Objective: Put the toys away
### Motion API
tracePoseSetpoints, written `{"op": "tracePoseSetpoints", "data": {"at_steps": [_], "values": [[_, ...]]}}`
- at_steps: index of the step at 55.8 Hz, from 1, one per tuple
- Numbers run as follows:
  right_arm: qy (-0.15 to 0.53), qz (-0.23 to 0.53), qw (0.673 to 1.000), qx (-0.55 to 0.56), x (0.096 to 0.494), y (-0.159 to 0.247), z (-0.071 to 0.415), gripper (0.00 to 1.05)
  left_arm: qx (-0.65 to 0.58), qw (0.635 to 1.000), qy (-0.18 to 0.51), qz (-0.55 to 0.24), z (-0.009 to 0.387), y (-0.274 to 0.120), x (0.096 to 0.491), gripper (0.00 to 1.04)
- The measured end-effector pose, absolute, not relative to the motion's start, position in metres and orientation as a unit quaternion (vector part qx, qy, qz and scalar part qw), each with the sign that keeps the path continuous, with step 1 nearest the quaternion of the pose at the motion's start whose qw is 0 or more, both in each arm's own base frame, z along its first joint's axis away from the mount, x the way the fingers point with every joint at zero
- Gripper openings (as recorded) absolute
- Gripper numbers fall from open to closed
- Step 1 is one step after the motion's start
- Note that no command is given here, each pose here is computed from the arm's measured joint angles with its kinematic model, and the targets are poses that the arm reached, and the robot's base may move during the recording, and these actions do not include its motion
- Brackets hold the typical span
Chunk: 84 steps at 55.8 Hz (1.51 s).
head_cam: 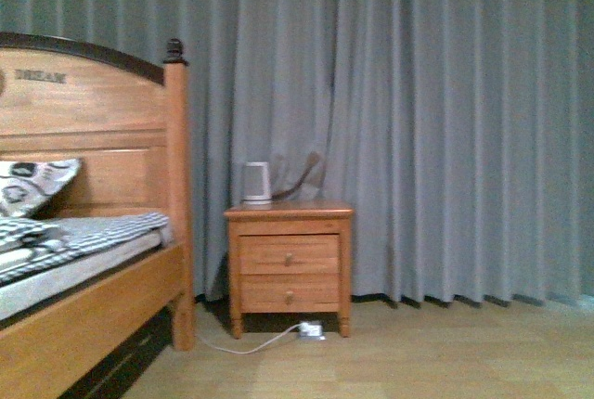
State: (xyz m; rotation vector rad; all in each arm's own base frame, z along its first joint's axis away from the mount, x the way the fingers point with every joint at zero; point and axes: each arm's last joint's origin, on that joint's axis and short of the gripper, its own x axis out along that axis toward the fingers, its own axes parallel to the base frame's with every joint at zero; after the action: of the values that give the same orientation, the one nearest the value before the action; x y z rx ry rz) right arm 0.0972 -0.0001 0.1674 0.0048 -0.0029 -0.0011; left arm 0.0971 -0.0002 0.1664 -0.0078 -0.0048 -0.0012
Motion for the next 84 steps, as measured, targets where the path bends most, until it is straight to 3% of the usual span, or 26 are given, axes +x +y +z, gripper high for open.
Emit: {"op": "tracePoseSetpoints", "data": {"at_steps": [84], "values": [[-0.002,0.000,1.000,0.002,0.0971,-0.0001,0.1674,0.07,-0.004,1.000,-0.002,-0.001,0.1664,-0.0002,0.0971,0.98]]}}
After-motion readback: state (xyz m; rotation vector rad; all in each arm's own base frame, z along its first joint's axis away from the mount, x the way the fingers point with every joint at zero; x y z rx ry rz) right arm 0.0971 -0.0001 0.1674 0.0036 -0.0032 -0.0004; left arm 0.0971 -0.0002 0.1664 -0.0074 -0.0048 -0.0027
